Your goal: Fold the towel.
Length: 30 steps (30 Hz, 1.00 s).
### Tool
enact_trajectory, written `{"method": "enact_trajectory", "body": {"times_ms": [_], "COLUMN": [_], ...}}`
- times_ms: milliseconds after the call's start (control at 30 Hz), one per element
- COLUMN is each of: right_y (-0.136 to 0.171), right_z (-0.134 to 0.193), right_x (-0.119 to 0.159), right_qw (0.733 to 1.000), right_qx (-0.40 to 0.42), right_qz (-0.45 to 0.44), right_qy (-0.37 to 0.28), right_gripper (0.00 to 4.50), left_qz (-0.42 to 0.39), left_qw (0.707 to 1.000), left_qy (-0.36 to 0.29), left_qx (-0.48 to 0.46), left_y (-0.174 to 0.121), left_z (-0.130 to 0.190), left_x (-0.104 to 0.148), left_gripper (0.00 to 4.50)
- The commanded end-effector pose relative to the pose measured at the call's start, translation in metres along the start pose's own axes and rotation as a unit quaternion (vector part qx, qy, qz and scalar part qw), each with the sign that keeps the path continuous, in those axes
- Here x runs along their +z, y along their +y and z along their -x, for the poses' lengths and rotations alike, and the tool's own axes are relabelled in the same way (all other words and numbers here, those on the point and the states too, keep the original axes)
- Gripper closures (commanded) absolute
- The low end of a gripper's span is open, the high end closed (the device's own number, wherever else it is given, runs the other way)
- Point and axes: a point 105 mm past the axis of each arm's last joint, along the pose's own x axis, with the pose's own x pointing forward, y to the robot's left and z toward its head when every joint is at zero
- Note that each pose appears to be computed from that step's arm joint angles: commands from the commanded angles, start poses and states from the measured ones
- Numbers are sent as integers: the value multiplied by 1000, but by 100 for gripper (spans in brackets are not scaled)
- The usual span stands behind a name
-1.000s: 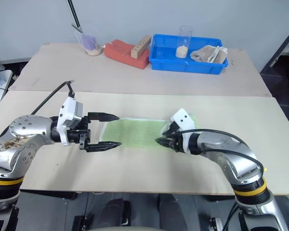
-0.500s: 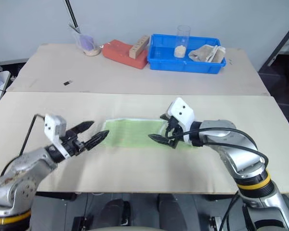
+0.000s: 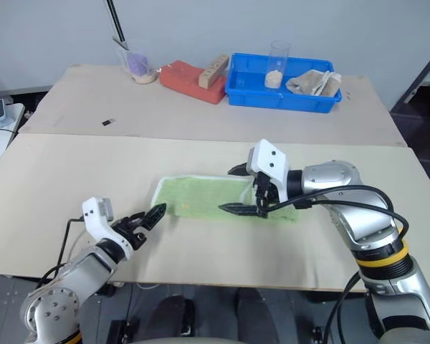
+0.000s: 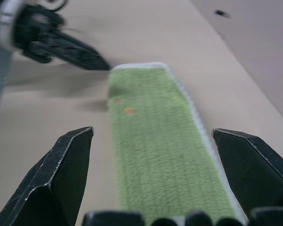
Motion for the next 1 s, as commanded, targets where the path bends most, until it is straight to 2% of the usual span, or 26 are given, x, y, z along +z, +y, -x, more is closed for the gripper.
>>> {"method": "enact_trajectory", "body": {"times_ms": [33, 167, 233, 400, 500, 567, 633, 800, 933, 1000], "right_y": [2, 2, 1, -1, -3, -8, -12, -7, 4, 12], "right_z": [7, 8, 9, 13, 16, 31, 50, 88, 109, 118], "right_x": [18, 18, 18, 16, 14, 5, -6, -20, -20, -19], "right_qw": [999, 998, 998, 999, 999, 999, 997, 992, 988, 986], "right_qx": [15, 17, 14, 6, -3, -24, -43, -57, -71, -90], "right_qz": [44, 52, 53, 52, 51, 45, 38, 14, -8, -18], "right_qy": [-18, -16, -17, -13, -9, 16, 50, 112, 135, 142], "right_gripper": [4, 0, 0, 0, 0, 0, 0, 0, 0, 0], "left_qz": [4, 10, 9, 0, -41, -157, -224, -280, -310, -312], "left_qw": [1000, 1000, 1000, 1000, 999, 982, 958, 910, 868, 839], "left_qy": [20, 18, 15, -8, -27, -35, -24, 4, 21, 41], "left_qx": [-6, -2, 10, 3, -15, -97, -178, -305, -387, -443], "left_y": [-10, -14, -11, -12, -18, -48, -77, -118, -148, -174], "left_z": [-8, -19, -22, -24, -25, -26, -26, -32, -46, -56], "left_x": [-6, -5, -3, 8, 21, 30, 27, 14, 2, -15], "left_gripper": [0, 123, 224, 438, 445, 445, 445, 445, 445, 445]}}
